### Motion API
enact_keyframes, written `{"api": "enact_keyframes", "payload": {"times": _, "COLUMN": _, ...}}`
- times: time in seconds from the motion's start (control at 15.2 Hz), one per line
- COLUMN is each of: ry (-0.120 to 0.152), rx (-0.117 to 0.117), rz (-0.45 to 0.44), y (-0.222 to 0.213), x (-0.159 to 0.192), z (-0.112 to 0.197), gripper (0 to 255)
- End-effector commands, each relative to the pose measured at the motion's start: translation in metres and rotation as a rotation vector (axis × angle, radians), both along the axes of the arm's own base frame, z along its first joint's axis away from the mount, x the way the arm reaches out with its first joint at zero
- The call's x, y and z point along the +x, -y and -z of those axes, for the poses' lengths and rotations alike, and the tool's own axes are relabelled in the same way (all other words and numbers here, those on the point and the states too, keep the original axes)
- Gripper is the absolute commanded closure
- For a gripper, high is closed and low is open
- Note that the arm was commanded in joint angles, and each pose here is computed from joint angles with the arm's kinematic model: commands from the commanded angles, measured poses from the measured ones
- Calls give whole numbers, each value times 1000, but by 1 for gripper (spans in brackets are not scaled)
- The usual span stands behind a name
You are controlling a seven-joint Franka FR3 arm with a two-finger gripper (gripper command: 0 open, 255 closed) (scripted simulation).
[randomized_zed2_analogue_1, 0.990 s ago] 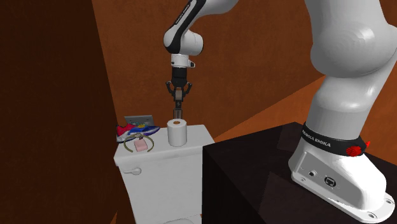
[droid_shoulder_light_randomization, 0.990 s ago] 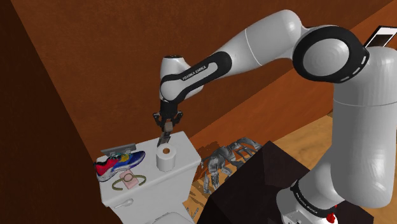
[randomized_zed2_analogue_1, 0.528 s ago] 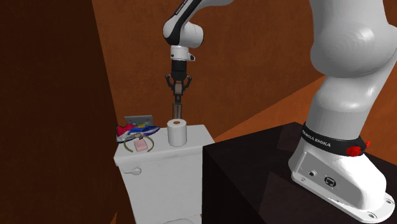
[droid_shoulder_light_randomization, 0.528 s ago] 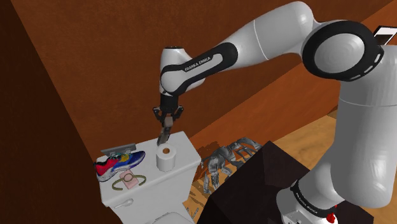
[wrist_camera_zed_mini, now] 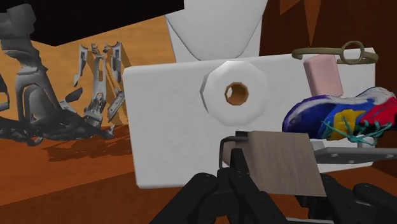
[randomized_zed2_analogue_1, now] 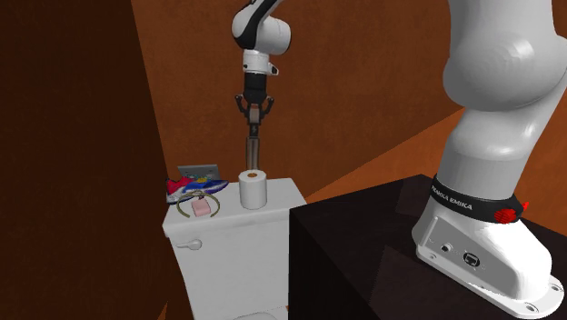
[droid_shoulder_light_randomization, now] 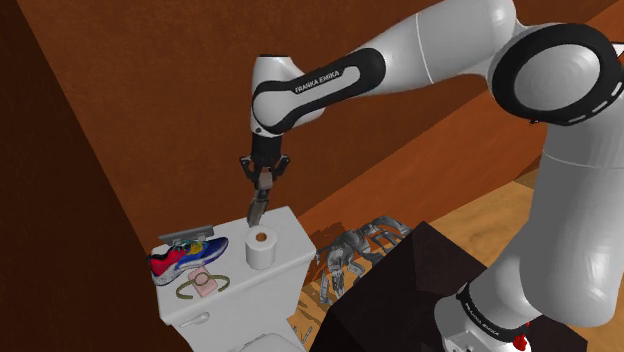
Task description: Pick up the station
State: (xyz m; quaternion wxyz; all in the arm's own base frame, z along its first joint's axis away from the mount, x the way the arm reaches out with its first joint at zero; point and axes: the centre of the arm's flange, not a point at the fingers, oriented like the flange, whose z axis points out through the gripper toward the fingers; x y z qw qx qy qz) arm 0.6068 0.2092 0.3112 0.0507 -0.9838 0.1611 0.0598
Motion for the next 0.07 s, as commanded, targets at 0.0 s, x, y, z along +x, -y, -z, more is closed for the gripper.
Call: {"api": "enact_keyframes", "payload": {"times": 0.0, "ry": 0, "rx": 0, "rz": 0, "y": 0, "x": 0, "z": -3, "gripper": 255}}
